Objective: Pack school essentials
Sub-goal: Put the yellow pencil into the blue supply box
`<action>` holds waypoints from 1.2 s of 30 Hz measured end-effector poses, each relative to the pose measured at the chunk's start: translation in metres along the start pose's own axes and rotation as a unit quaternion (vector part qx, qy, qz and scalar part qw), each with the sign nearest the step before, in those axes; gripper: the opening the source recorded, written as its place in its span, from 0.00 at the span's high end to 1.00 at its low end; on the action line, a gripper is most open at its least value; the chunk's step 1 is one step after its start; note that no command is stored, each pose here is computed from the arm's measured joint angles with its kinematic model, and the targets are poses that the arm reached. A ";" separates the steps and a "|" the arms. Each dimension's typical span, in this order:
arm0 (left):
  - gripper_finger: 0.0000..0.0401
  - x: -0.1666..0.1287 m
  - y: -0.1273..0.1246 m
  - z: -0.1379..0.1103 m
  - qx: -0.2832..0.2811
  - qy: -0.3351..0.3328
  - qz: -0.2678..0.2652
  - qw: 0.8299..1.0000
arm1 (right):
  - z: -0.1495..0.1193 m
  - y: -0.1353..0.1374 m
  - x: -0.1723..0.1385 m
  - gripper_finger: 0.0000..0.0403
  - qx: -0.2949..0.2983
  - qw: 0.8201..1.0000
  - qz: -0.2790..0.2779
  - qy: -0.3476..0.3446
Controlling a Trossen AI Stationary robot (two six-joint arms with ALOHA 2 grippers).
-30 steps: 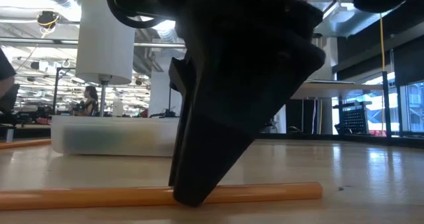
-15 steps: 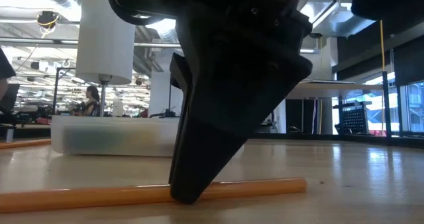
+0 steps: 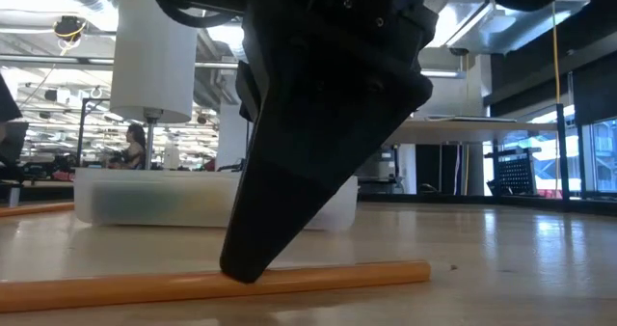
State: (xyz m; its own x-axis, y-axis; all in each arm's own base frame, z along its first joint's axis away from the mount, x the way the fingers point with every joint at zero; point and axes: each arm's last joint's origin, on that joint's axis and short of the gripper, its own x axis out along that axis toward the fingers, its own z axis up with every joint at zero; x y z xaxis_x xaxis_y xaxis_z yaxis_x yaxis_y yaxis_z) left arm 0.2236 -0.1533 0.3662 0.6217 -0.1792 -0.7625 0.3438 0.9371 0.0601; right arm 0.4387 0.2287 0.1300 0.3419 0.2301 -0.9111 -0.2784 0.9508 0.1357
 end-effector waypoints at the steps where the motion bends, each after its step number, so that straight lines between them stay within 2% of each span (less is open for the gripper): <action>1: 0.01 0.000 0.000 0.000 0.000 0.000 0.000 1.000 | 0.000 0.000 0.000 0.98 0.000 1.000 0.000 0.000; 11: 0.01 0.000 0.000 0.000 0.000 0.000 0.000 1.000 | 0.003 -0.001 0.002 0.89 0.011 1.000 -0.002 -0.020; 19: 0.01 0.000 0.000 0.000 0.000 0.000 0.000 1.000 | 0.003 -0.001 0.002 0.80 -0.020 1.000 -0.010 -0.018; 24: 0.01 0.000 0.000 0.000 0.000 0.000 0.000 1.000 | 0.002 -0.001 0.002 0.80 -0.040 0.999 -0.020 -0.018; 36: 0.01 0.000 0.000 0.000 0.000 0.000 0.000 1.000 | 0.002 -0.002 0.004 0.86 -0.041 0.999 -0.018 -0.017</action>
State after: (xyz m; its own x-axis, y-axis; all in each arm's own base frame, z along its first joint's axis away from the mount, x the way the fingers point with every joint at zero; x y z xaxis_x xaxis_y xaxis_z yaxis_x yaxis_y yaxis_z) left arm 0.2236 -0.1533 0.3662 0.6217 -0.1793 -0.7625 0.3438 0.9371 0.0600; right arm 0.4425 0.2283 0.1273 0.3827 0.2045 -0.9009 -0.3373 0.9388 0.0698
